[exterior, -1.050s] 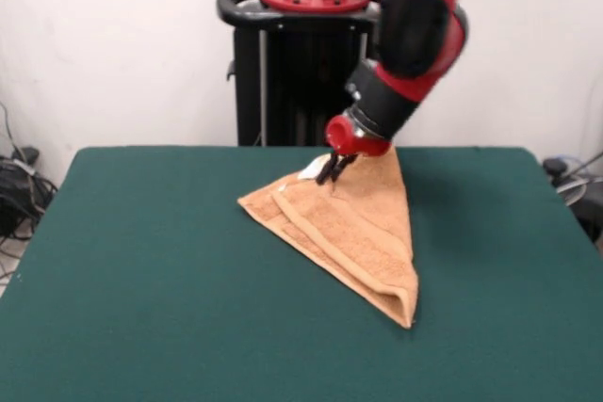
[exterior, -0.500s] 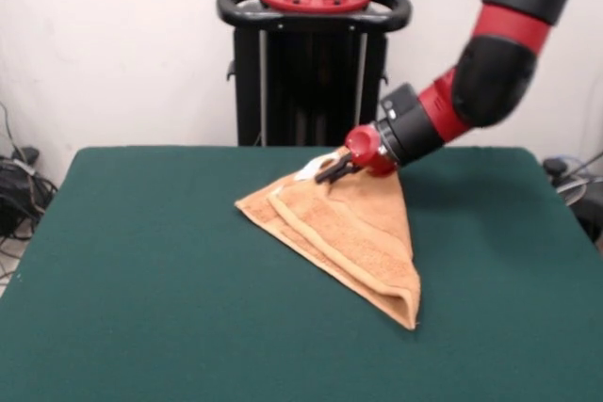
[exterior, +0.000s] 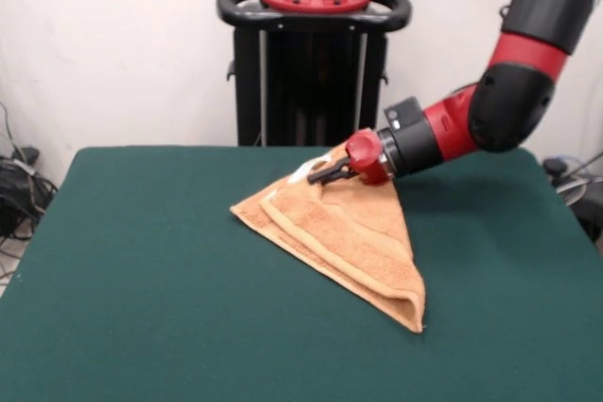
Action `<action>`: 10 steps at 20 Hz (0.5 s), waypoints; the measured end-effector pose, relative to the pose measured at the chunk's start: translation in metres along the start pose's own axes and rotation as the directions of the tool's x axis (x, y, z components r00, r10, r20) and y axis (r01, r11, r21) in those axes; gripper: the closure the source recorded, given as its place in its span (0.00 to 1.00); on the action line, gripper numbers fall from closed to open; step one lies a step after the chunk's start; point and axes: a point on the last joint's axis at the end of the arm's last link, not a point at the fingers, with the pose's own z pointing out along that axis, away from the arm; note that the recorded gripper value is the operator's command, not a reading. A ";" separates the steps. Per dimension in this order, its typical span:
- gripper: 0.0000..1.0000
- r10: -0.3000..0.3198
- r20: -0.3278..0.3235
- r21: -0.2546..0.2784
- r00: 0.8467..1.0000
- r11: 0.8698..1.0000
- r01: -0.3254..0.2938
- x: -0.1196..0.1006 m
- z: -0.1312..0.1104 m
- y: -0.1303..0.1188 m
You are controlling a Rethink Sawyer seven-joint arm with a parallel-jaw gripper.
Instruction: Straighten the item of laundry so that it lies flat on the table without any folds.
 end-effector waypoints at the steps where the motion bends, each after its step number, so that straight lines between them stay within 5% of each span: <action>1: 1.00 -0.002 0.001 0.007 1.000 1.000 0.002 0.001 0.000 0.000; 10: 1.00 0.037 -0.002 -0.014 0.999 0.999 -0.037 0.003 -0.015 -0.007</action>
